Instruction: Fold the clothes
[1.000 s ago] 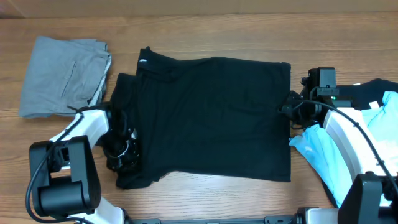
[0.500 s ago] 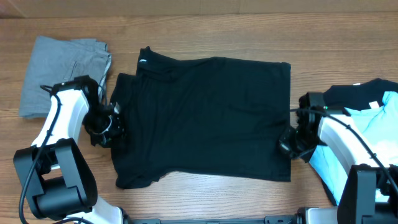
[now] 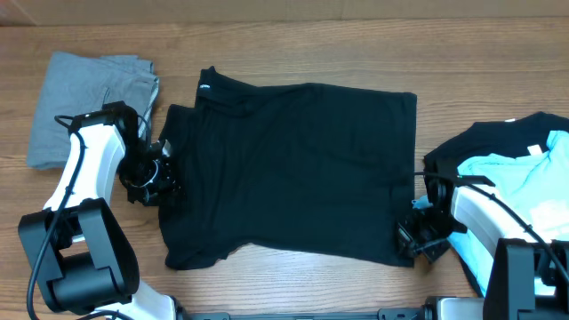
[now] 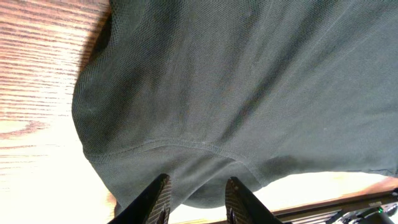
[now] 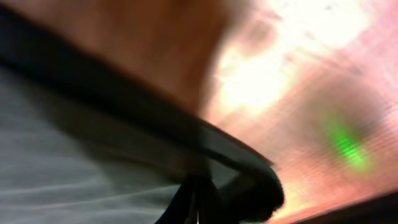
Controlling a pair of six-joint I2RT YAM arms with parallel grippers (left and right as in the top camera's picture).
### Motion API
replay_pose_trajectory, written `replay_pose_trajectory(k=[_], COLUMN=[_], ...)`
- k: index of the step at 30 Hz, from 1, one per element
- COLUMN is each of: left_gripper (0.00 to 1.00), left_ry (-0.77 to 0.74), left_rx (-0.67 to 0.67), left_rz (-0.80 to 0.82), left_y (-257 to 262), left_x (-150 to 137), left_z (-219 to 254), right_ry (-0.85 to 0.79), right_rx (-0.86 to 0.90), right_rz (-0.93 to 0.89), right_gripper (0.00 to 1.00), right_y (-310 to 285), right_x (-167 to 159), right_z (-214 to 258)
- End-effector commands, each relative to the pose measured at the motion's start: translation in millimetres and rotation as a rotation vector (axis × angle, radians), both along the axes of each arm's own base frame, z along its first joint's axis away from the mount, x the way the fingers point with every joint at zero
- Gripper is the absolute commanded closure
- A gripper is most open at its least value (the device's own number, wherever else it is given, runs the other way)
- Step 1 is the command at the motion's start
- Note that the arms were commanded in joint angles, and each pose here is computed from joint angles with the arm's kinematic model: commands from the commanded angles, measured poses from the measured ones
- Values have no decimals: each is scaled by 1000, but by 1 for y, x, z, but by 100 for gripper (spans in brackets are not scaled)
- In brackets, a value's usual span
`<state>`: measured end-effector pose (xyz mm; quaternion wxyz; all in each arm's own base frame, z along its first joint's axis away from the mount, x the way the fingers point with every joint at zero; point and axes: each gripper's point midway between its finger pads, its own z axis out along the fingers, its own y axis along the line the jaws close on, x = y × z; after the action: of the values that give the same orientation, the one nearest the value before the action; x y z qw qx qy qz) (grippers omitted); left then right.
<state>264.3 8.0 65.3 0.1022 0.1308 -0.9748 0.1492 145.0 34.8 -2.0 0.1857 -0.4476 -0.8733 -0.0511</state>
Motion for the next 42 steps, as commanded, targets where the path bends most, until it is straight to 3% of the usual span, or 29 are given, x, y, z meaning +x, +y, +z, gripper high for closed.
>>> replay_pose_trajectory(k=[1, 4, 7, 15, 20, 28, 33, 42], left_gripper=[66, 64, 64, 65, 64, 62, 61, 60], left_ry=[-26, -26, -27, -48, -64, -90, -93, -115], left_rx=[-9, -9, -9, -37, -58, -56, -55, -73], left_rz=[-25, -26, -29, -45, -40, -57, -57, -50], left_y=[-1, -1, -1, -5, -8, -7, -7, -10], left_x=[7, 7, 7, 10, 13, 18, 18, 24], left_z=[2, 2, 2, 3, 4, 3, 3, 3], right_ry=[80, 53, -73, -653, -901, -897, -844, -809], right_rx=[-60, -47, -36, -74, -119, -121, -94, -273], right_rz=[-24, 16, 77, 189, 174, 103, 97, 50], right_gripper=[96, 96, 96, 96, 93, 96, 96, 96], right_y=[-9, -9, -11, -15, -20, -25, -22, -55], right_x=[-20, -17, 9, 134, 201, 270, 279, 301], right_z=[-5, -1, 11, 120, 143, 65, 16, -68])
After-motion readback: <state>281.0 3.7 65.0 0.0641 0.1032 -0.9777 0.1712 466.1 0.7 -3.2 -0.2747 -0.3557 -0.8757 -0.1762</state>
